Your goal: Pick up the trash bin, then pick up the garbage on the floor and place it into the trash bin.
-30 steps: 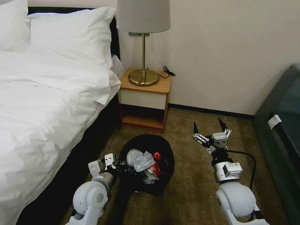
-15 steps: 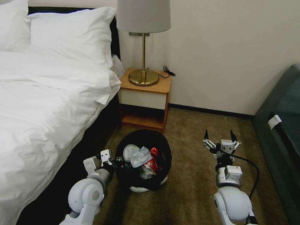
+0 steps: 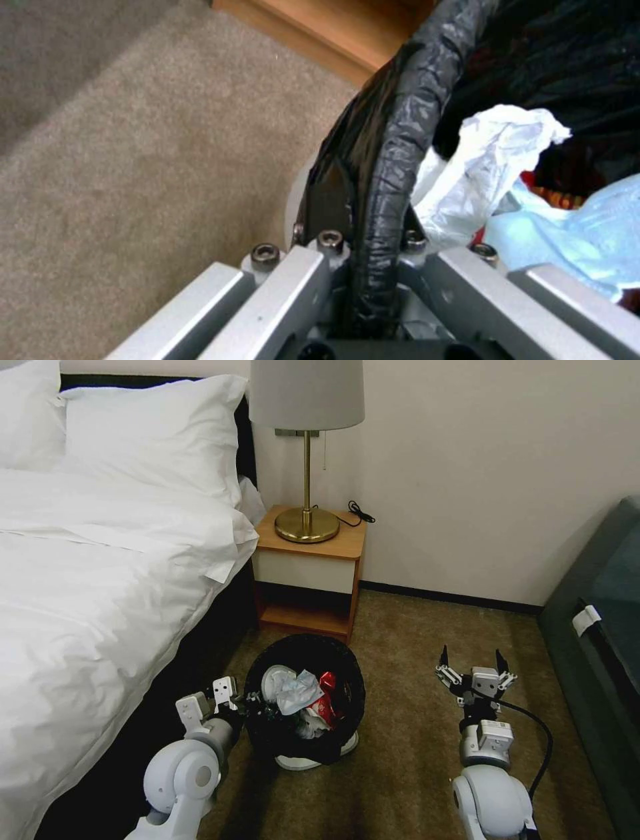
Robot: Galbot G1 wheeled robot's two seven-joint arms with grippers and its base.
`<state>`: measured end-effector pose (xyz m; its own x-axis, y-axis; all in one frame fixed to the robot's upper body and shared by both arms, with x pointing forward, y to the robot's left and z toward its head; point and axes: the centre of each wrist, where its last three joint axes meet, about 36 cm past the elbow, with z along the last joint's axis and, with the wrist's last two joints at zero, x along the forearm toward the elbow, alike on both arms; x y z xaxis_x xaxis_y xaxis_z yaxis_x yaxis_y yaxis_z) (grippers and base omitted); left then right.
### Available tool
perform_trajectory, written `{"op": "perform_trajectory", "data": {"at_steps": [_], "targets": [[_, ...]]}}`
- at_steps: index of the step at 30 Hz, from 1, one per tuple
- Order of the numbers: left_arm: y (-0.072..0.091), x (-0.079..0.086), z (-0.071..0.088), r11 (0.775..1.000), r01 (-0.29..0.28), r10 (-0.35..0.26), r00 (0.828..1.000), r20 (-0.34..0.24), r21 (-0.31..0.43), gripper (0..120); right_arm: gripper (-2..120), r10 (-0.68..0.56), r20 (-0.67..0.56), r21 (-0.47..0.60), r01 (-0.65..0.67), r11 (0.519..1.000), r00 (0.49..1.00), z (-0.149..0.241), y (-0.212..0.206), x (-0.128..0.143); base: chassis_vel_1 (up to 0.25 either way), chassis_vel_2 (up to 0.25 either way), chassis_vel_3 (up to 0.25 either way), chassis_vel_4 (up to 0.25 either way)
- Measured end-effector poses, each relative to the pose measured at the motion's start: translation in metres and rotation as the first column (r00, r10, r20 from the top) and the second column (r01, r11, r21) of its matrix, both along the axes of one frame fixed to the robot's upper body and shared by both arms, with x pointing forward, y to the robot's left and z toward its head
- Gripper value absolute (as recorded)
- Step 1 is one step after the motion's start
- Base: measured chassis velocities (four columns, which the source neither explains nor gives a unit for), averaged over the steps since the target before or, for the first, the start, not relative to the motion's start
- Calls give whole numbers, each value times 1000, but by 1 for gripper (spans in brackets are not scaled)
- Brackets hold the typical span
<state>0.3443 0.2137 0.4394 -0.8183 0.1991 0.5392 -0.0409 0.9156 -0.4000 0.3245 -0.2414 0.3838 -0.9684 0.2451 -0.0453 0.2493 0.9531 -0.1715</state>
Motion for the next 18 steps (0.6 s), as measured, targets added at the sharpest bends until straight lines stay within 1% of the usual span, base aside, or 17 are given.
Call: {"op": "perform_trajectory", "data": {"at_steps": [7, 18], "targets": [[-7, -5, 0, 1000, 10, -10, 1000, -7, -4, 0, 100, -5, 7, -5, 5, 1000, 1000, 1, -3, 2, 0, 0, 0, 0], [-20, -17, -5, 999, 28, -29, 998, -50, -22, 0, 100, -24, 20, -11, 24, 1000, 1000, 3, -10, 6, 0, 0, 0, 0]]}}
